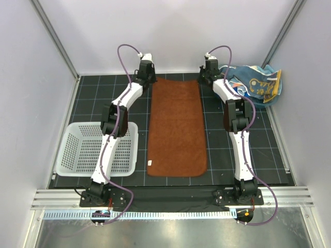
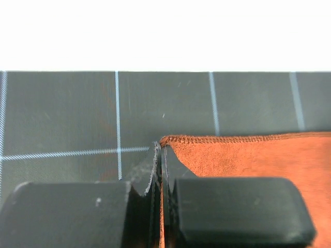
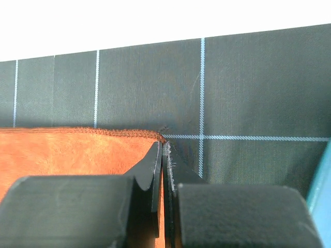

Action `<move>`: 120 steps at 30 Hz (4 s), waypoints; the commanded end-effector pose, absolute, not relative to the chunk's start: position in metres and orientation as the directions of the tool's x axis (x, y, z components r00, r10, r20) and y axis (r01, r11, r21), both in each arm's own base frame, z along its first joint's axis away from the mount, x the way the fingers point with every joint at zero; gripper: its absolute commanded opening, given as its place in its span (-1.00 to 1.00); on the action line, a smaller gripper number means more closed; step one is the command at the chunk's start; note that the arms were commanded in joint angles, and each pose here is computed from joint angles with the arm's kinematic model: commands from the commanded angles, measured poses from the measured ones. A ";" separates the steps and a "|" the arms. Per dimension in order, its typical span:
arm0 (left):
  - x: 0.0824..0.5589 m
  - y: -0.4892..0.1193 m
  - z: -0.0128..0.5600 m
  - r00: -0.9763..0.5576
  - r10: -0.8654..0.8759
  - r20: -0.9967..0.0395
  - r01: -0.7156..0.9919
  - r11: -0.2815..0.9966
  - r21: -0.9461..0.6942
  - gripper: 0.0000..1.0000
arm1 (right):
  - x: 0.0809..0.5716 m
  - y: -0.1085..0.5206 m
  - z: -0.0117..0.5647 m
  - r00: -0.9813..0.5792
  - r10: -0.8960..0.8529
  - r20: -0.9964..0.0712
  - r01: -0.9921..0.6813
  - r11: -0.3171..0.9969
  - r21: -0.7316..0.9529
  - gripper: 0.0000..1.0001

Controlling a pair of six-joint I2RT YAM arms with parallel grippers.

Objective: Fold and stack the towels
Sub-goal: Flatten out the crumpled towel, then fold the towel

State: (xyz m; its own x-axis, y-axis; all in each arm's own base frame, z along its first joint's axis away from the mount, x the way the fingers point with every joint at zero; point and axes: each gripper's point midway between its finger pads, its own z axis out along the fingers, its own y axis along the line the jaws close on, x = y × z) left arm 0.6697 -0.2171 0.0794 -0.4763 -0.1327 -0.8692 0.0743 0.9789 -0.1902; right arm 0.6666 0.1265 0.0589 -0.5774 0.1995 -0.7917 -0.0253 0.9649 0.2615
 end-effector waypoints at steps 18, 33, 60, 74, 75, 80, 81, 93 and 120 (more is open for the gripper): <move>0.672 -0.193 0.217 -0.271 -0.213 -0.939 0.114 0.961 -0.251 -1.00 | 0.669 0.118 0.214 -0.311 0.243 -0.919 -0.074 0.958 0.278 -0.98; 0.605 -0.195 0.221 -0.392 -0.265 -0.881 0.149 0.927 -0.345 -1.00 | 0.597 0.115 0.226 -0.347 0.300 -0.889 -0.067 0.937 0.342 -0.98; 0.404 -0.204 0.189 -0.552 -0.276 -0.786 0.084 0.920 -0.383 -1.00 | 0.391 0.122 0.201 -0.467 0.370 -0.803 -0.037 0.899 0.436 -0.98; 0.373 -0.197 0.196 -0.552 -0.247 -0.796 0.083 0.934 -0.348 -1.00 | 0.359 0.124 0.213 -0.451 0.358 -0.818 -0.051 0.904 0.424 -0.98; 0.372 -0.196 0.198 -0.550 -0.248 -0.798 0.081 0.934 -0.347 -1.00 | 0.357 0.125 0.213 -0.453 0.353 -0.819 -0.055 0.906 0.420 -0.98; 0.368 -0.192 0.206 -0.540 -0.244 -0.805 0.087 0.935 -0.342 -1.00 | 0.350 0.131 0.209 -0.461 0.342 -0.819 -0.063 0.908 0.414 -0.98; 0.367 -0.192 0.206 -0.541 -0.243 -0.805 0.089 0.936 -0.342 -1.00 | 0.348 0.133 0.205 -0.469 0.338 -0.816 -0.064 0.909 0.413 -0.98; 0.350 -0.194 0.201 -0.575 -0.212 -0.790 0.116 0.935 -0.336 -1.00 | 0.336 0.135 0.193 -0.487 0.324 -0.811 -0.038 0.920 0.391 -0.98; 0.309 -0.192 0.177 -0.627 -0.154 -0.763 0.148 0.938 -0.312 -1.00 | 0.311 0.123 0.175 -0.527 0.325 -0.785 0.007 0.926 0.378 -0.98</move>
State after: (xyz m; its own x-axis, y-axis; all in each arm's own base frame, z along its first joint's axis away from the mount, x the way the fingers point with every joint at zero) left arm 0.3147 -0.1916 0.1842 -0.6157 -0.1835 -0.7663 0.1318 0.9348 -0.3297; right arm 0.3101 0.1219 0.1718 -0.5463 0.3035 -0.7807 0.0042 0.9330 0.3597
